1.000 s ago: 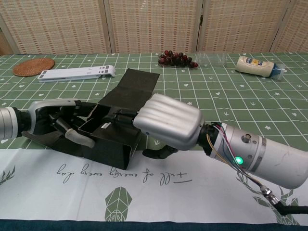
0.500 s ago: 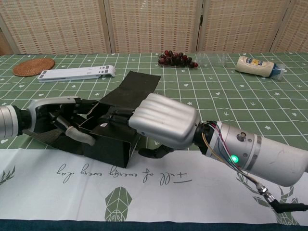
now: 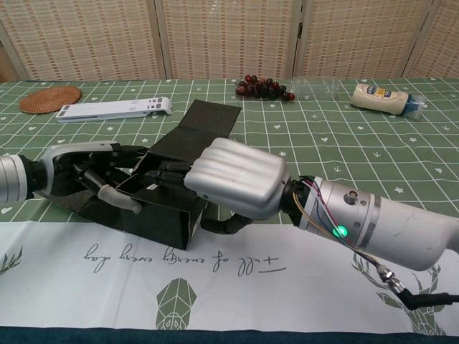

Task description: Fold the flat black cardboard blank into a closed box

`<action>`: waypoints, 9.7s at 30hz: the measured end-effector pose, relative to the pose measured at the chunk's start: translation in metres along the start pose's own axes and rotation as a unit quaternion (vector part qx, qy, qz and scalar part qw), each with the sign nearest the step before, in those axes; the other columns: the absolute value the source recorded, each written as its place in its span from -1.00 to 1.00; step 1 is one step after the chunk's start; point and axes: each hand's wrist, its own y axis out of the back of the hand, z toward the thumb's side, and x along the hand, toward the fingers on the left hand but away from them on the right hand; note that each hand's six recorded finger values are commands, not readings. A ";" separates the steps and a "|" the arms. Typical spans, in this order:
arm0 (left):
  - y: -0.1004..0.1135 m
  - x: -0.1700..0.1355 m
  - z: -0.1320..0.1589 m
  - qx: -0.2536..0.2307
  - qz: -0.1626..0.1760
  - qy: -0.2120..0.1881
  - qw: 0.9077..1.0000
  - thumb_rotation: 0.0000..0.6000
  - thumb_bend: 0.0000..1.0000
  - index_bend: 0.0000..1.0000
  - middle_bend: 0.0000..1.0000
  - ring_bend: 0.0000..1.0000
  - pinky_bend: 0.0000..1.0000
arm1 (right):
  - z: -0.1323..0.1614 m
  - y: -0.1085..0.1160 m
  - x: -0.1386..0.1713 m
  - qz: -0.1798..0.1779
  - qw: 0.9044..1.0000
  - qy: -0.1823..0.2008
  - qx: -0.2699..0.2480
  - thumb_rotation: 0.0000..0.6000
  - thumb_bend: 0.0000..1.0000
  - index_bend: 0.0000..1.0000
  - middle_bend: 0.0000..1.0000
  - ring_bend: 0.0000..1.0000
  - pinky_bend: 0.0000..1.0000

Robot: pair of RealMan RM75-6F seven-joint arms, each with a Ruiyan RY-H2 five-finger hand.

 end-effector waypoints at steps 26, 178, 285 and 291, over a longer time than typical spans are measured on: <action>-0.001 -0.006 0.006 -0.005 -0.010 -0.006 1.000 1.00 -0.78 -0.71 -0.64 0.32 0.76 | -0.005 0.005 -0.004 0.046 0.998 0.025 0.027 1.00 -0.14 -0.52 -0.33 0.57 1.00; 0.052 -0.125 0.039 -0.050 0.150 -0.087 0.984 1.00 -0.78 -0.71 -0.82 -0.07 0.54 | -0.017 -0.048 -0.076 0.012 0.769 -0.348 -0.536 1.00 -0.42 -0.43 -0.25 0.66 1.00; 0.033 -0.077 0.068 0.155 0.314 -0.215 0.912 1.00 -0.78 -0.54 -0.71 0.00 0.57 | -0.024 0.022 0.009 -0.085 0.678 -0.311 -0.661 1.00 -0.24 -0.28 -0.12 0.67 1.00; 0.028 -0.074 0.062 0.181 0.301 -0.216 0.911 1.00 -0.78 -0.51 -0.70 0.00 0.57 | -0.025 0.011 0.008 -0.056 0.695 -0.319 -0.642 1.00 -0.24 -0.28 -0.12 0.67 1.00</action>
